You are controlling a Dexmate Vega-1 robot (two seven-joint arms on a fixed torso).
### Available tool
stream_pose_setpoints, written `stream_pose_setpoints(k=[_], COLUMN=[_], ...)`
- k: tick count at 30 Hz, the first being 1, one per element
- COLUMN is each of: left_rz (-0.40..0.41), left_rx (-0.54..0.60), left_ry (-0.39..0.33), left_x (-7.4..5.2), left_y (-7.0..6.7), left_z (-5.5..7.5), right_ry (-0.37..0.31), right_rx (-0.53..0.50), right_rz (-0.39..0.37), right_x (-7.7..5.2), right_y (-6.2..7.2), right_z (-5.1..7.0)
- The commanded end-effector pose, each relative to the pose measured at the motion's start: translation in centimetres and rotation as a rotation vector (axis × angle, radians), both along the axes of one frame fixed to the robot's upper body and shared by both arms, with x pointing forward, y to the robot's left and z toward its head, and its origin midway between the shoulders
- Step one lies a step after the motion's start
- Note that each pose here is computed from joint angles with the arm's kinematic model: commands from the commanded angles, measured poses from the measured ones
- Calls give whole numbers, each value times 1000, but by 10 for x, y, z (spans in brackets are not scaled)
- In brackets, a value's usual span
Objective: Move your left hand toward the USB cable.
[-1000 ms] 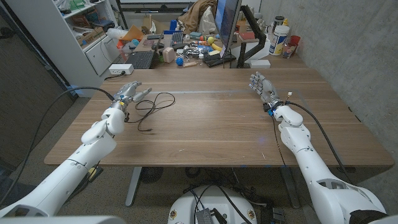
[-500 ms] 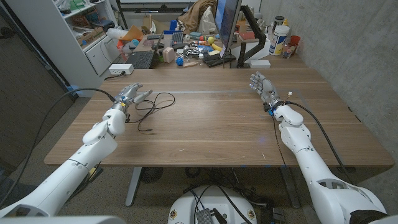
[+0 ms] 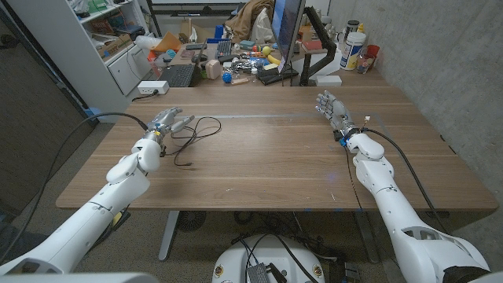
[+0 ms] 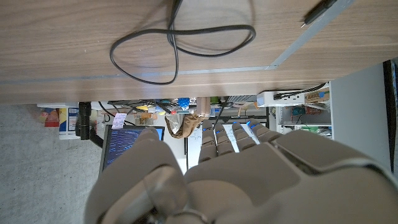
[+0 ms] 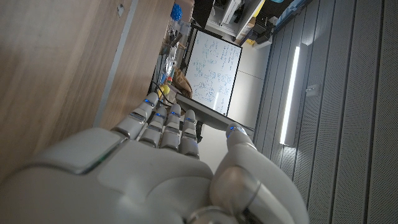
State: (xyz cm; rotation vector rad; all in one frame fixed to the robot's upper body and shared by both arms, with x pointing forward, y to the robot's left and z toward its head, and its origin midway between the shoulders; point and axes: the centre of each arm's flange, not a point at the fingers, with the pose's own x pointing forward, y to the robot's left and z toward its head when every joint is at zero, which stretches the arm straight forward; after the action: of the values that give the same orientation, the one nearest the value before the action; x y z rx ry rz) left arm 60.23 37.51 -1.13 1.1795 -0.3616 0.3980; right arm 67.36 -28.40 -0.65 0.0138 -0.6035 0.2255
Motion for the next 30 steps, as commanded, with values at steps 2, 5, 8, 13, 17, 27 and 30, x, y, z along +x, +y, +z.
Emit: stream_pose_setpoints(k=[2, 5, 8, 13, 17, 27, 30], left_rz=[-7, -5, -4, -6, -8, -10, -9], left_rx=[-10, -14, -18, -24, -26, -33, -36], left_ry=[18, 19, 23, 31, 34, 41, 43], left_x=[2, 3, 4, 7, 9, 14, 15], left_y=[-4, -4, -3, -4, -5, -7, -7], left_z=[-7, -7, -8, -11, -12, -13, -14], right_ry=[-1, 1, 2, 3, 4, 3, 0], right_rx=[-3, -7, -5, -6, -4, -3, -2], right_rz=[2, 1, 0, -1, -1, -2, -3], right_x=[0, 1, 2, 3, 4, 7, 9], right_y=[-2, -2, -3, -3, -3, -5, -6], right_z=[2, 2, 2, 3, 4, 6, 7])
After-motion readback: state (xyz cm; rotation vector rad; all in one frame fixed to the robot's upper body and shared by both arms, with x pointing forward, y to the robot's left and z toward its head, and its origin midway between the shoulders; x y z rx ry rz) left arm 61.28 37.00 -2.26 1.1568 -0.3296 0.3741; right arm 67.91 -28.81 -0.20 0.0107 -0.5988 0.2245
